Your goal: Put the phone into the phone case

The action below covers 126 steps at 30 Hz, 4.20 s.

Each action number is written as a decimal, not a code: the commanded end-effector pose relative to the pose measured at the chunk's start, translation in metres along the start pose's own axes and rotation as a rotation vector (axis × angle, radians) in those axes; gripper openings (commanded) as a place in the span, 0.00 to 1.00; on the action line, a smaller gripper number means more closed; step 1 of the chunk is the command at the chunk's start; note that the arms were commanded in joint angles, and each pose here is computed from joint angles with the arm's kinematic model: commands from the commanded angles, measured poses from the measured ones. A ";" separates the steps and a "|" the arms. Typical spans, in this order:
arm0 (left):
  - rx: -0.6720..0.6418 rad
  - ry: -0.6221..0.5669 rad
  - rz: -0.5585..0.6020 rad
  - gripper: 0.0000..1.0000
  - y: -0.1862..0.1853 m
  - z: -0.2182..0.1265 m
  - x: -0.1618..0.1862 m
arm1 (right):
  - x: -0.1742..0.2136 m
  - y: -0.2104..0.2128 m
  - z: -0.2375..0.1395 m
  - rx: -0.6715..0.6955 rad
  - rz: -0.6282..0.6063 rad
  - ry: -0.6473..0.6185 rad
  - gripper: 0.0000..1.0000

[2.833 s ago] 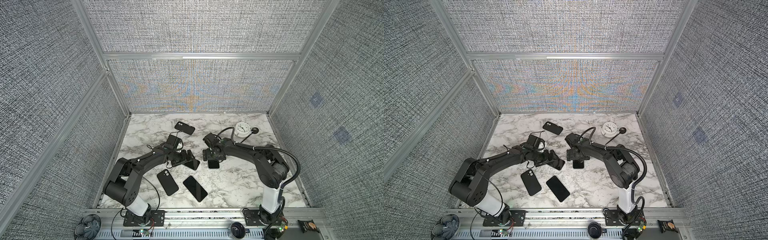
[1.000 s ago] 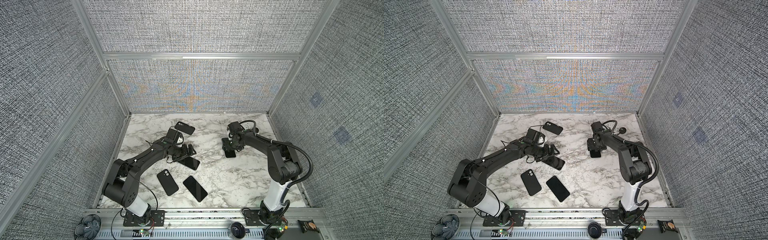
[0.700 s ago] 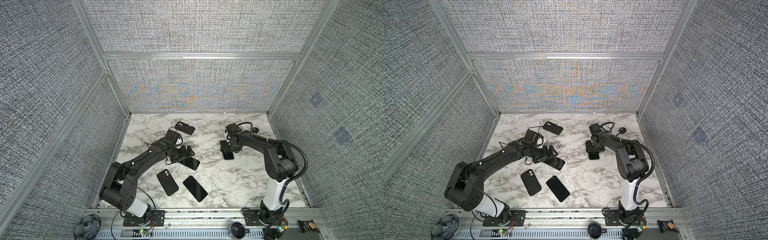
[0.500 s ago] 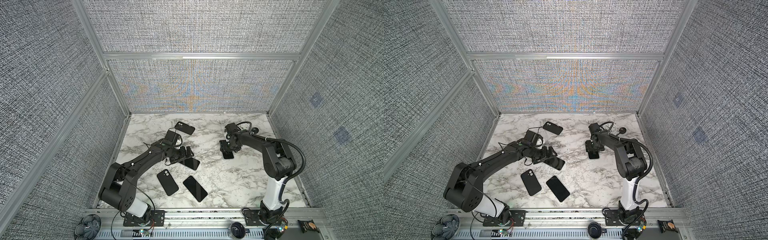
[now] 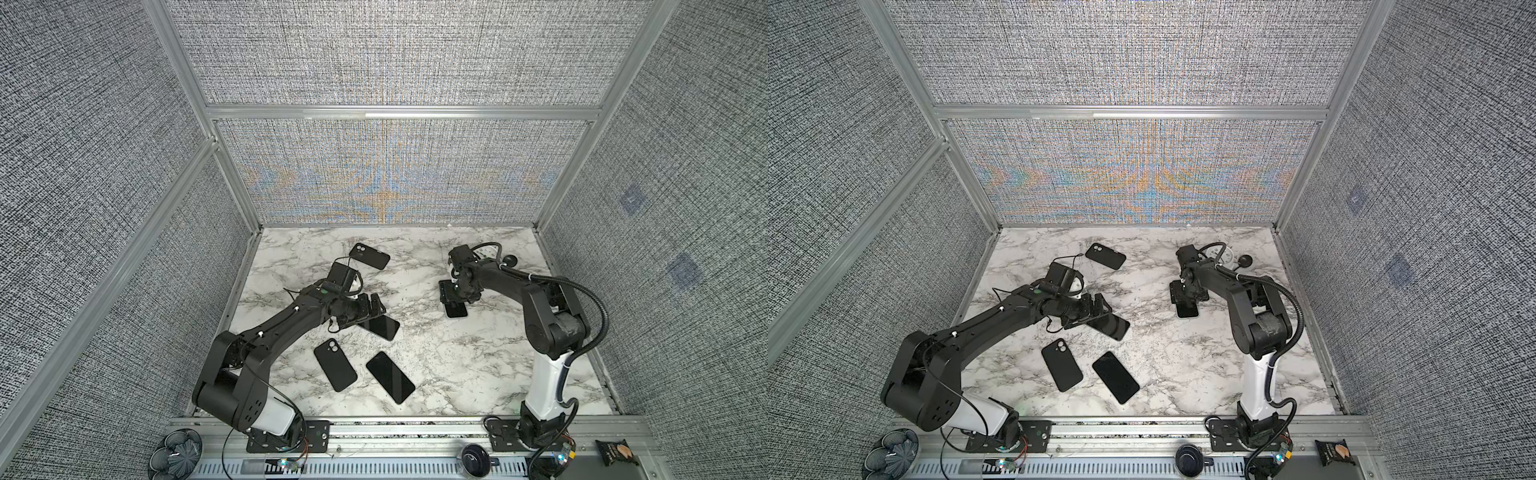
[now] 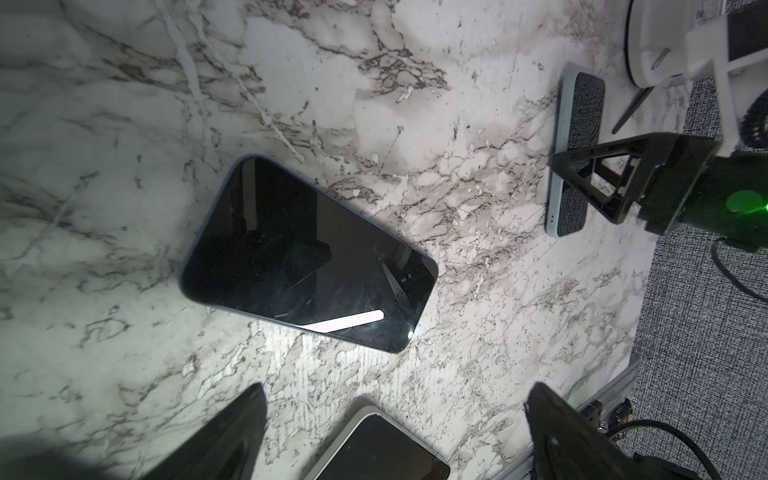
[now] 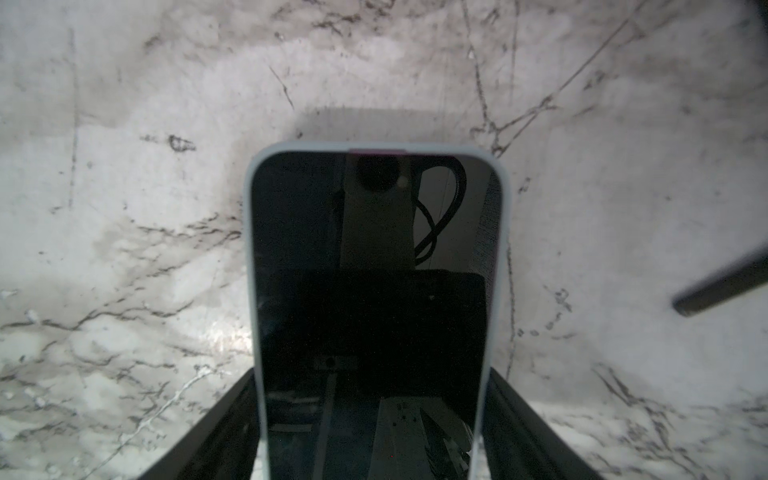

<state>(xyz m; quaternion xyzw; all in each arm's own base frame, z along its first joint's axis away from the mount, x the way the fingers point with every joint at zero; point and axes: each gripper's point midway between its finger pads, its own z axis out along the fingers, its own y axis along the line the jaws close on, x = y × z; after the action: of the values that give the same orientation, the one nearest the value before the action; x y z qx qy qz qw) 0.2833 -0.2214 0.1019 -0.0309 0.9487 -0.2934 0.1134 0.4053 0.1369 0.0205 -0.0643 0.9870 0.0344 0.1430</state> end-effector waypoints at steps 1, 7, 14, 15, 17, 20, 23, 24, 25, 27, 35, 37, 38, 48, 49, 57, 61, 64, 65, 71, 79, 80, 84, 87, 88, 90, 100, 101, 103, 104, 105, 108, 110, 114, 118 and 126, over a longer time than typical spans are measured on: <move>-0.037 -0.012 0.004 0.98 0.007 -0.005 0.002 | 0.009 0.000 0.006 0.000 0.010 0.035 0.81; -0.035 -0.017 0.001 0.98 0.008 -0.006 0.004 | 0.009 -0.003 0.000 0.023 0.013 0.023 0.90; -0.028 -0.034 0.015 0.98 0.004 -0.017 0.004 | 0.000 -0.006 -0.027 0.033 0.014 -0.033 0.94; -0.029 -0.041 0.018 0.98 0.003 -0.021 0.004 | -0.002 -0.004 -0.033 0.025 0.013 -0.042 0.94; -0.036 -0.052 0.012 0.98 0.002 -0.029 0.005 | -0.002 0.003 -0.049 0.010 -0.007 -0.064 0.94; -0.057 -0.075 0.014 0.98 0.006 -0.039 0.004 | 0.003 0.025 -0.069 -0.045 -0.061 -0.101 0.94; -0.072 -0.092 0.000 0.98 0.012 -0.047 0.002 | 0.013 0.060 -0.086 -0.110 -0.162 -0.135 0.93; -0.075 -0.097 -0.007 0.99 0.015 -0.050 0.000 | 0.018 0.073 -0.090 -0.127 -0.204 -0.143 0.93; -0.076 -0.104 -0.012 0.98 0.017 -0.052 -0.001 | 0.021 0.084 -0.093 -0.143 -0.244 -0.148 0.92; -0.083 -0.114 -0.030 0.98 0.023 -0.054 -0.004 | 0.029 0.113 -0.099 -0.186 -0.339 -0.163 0.91; -0.074 -0.100 -0.148 0.98 0.051 -0.041 -0.007 | 0.056 0.202 -0.090 -0.287 -0.664 -0.171 0.89; -0.085 -0.096 -0.174 0.98 0.059 -0.038 -0.007 | 0.058 0.214 -0.081 -0.289 -0.705 -0.158 0.88; -0.087 -0.095 -0.186 0.98 0.062 -0.037 -0.007 | 0.059 0.220 -0.077 -0.289 -0.721 -0.151 0.88; -0.173 -0.094 -0.224 0.98 0.087 -0.036 -0.010 | 0.059 0.240 -0.038 -0.266 -0.788 -0.080 0.88; -0.172 -0.092 -0.226 0.99 0.088 -0.035 -0.010 | 0.059 0.241 -0.037 -0.269 -0.790 -0.076 0.88; -0.172 -0.083 -0.234 0.99 0.091 -0.029 -0.010 | 0.064 0.246 -0.022 -0.260 -0.813 -0.036 0.90; -0.168 -0.084 -0.234 0.98 0.091 -0.028 -0.011 | 0.067 0.248 -0.019 -0.263 -0.815 -0.029 0.91; -0.172 -0.083 -0.233 0.98 0.092 -0.027 -0.010 | 0.071 0.247 -0.010 -0.252 -0.818 -0.010 0.92; -0.174 -0.083 -0.236 0.98 0.092 -0.028 -0.010 | 0.070 0.245 -0.007 -0.241 -0.817 -0.007 0.92; -0.166 -0.080 -0.237 0.98 0.092 -0.026 -0.011 | 0.072 0.235 0.004 -0.183 -0.807 0.012 0.88; -0.149 -0.077 -0.239 0.98 0.091 -0.022 -0.013 | 0.070 0.230 0.001 -0.161 -0.785 0.008 0.74; -0.146 -0.076 -0.239 0.98 0.091 -0.022 -0.013 | 0.070 0.230 0.000 -0.163 -0.781 0.005 0.72; -0.128 -0.069 -0.237 0.98 0.088 -0.020 -0.013 | 0.070 0.232 -0.002 -0.173 -0.761 -0.002 0.68; -0.110 -0.064 -0.236 0.98 0.085 -0.018 -0.014 | 0.069 0.232 -0.005 -0.183 -0.742 -0.009 0.66; -0.102 -0.062 -0.237 0.98 0.084 -0.017 -0.015 | 0.069 0.232 -0.006 -0.189 -0.734 -0.013 0.66; -0.083 -0.058 -0.236 0.98 0.080 -0.016 -0.016 | 0.067 0.232 -0.009 -0.209 -0.715 -0.023 0.65; 0.126 -0.022 -0.232 0.90 0.052 0.006 -0.026 | 0.063 0.230 -0.024 -0.312 -0.627 -0.070 0.63; 0.153 -0.018 -0.235 0.89 0.049 0.009 -0.027 | 0.063 0.230 -0.024 -0.323 -0.619 -0.071 0.63; 0.194 -0.006 -0.245 0.85 0.045 0.016 -0.030 | 0.064 0.230 -0.025 -0.344 -0.609 -0.077 0.63; 0.220 -0.002 -0.246 0.82 0.042 0.019 -0.032 | 0.064 0.231 -0.027 -0.352 -0.607 -0.084 0.63; 0.240 0.001 -0.249 0.80 0.039 0.021 -0.034 | 0.064 0.229 -0.026 -0.356 -0.604 -0.085 0.63; 0.286 0.008 -0.251 0.73 0.033 0.027 -0.039 | 0.063 0.230 -0.029 -0.370 -0.596 -0.097 0.62; 0.302 0.013 -0.254 0.68 0.032 0.030 -0.041 | 0.063 0.229 -0.029 -0.371 -0.594 -0.097 0.62; 0.321 0.026 -0.263 0.60 0.034 0.040 -0.040 | 0.063 0.225 -0.032 -0.373 -0.591 -0.105 0.62; 0.354 0.035 -0.270 0.49 0.034 0.048 -0.039 | 0.064 0.223 -0.035 -0.388 -0.580 -0.115 0.62; 0.481 0.007 -0.232 0.35 0.016 0.046 -0.042 | 0.066 0.222 -0.035 -0.399 -0.577 -0.118 0.62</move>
<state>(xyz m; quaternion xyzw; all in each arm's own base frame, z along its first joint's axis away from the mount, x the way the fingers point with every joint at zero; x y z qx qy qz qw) 0.3273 -0.2202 0.0464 -0.1349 0.8614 -0.4866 0.0544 0.2991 0.3387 0.0389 -0.3655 0.8979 0.1740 0.1730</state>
